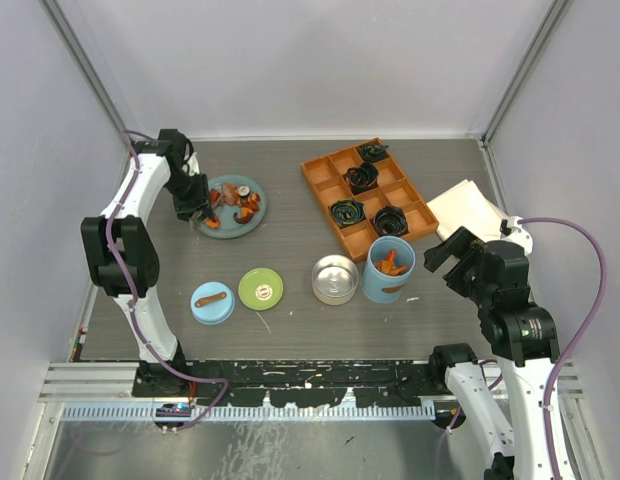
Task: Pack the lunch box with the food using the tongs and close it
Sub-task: Pick up the fake food from the plate.
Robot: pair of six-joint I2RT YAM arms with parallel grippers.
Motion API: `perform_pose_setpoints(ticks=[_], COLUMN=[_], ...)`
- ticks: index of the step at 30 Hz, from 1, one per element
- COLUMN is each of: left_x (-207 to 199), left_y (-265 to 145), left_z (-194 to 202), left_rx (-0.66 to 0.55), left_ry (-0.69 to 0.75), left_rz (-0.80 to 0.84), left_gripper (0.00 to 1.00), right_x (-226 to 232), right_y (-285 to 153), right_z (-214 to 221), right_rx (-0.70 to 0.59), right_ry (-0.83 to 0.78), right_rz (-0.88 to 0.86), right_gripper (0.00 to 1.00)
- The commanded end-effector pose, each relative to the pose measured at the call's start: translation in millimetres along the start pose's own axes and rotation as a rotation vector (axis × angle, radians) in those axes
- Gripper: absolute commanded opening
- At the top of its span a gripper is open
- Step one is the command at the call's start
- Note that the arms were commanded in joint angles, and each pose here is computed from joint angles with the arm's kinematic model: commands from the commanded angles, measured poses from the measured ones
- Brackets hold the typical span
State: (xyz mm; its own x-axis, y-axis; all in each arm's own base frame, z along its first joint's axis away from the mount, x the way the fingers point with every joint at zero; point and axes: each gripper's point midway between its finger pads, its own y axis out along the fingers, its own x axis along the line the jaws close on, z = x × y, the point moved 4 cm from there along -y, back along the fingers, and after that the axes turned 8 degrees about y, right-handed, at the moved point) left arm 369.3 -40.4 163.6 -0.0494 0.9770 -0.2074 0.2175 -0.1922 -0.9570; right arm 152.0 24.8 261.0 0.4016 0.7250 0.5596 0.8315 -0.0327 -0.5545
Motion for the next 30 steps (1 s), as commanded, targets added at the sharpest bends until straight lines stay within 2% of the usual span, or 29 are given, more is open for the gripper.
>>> perform_pose_setpoints(ticks=[1, 9, 16, 20, 30], left_x=[-1, 2, 3, -1, -13], left_y=[-9, 0, 4, -8, -47], left_z=[-10, -16, -10, -11, -8], left_rx=[-0.035, -0.006, 0.021, -0.017, -0.116], left_ry=[0.031, 0.04, 0.044, 0.04, 0.023], left_rz=[0.007, -0.005, 0.002, 0.014, 0.043], left_gripper=[0.41, 0.38, 0.2, 0.1, 0.07], right_x=[9, 9, 9, 9, 10], right_y=[0, 6, 7, 5, 0], right_z=[-7, -4, -4, -5, -6], right_rx=[-0.023, -0.003, -0.004, -0.009, -0.017], right_ry=[0.016, 0.015, 0.015, 0.014, 0.017], right_rz=[-0.029, -0.031, -0.031, -0.032, -0.045], right_gripper=[1.0, 1.0, 1.0, 1.0, 1.0])
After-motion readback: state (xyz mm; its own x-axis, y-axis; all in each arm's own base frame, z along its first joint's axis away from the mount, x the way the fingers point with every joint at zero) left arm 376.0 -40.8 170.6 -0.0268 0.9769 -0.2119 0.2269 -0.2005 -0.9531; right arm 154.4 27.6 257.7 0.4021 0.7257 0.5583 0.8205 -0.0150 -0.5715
